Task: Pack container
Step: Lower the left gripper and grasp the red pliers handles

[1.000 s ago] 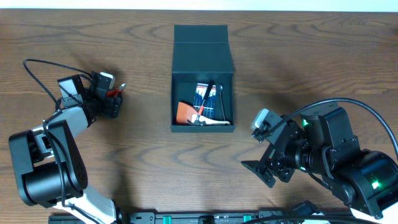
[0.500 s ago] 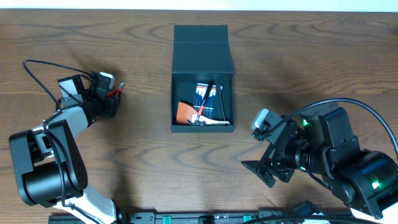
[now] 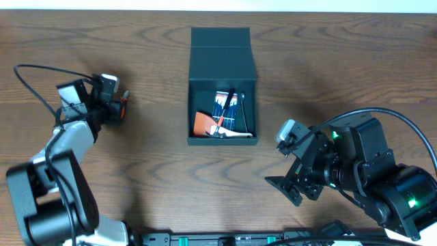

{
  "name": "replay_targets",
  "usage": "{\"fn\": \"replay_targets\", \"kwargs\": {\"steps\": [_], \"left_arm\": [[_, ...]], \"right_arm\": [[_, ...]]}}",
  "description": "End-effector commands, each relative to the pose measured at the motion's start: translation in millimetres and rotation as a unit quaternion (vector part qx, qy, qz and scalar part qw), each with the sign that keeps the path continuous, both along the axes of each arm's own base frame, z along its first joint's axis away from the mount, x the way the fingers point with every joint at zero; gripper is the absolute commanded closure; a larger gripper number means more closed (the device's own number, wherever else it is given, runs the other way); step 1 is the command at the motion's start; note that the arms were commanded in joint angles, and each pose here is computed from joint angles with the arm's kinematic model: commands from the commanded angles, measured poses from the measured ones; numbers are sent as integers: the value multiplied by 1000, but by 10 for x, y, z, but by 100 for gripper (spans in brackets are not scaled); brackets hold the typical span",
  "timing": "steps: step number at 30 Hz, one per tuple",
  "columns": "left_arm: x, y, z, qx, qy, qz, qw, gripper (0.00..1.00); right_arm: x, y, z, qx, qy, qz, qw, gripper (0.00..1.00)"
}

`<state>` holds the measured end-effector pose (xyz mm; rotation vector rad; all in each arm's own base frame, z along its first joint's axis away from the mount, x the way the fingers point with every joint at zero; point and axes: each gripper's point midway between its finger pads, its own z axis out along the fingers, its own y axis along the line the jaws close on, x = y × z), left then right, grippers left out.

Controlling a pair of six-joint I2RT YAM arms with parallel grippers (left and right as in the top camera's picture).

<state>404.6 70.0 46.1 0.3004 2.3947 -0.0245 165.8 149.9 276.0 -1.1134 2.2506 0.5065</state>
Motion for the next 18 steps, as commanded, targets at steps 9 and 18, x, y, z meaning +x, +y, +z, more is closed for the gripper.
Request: {"fn": "replay_targets", "kwargs": {"steps": [9, 18], "left_arm": [[-160, -29, 281, -1, -2, 8, 1000, 33], [-322, -146, -225, -39, 78, -3, 996, 11]], "right_arm": [[6, -10, -5, 3, 6, -9, 1000, 1], [6, -10, -5, 3, 6, -9, 1000, 1]]}}
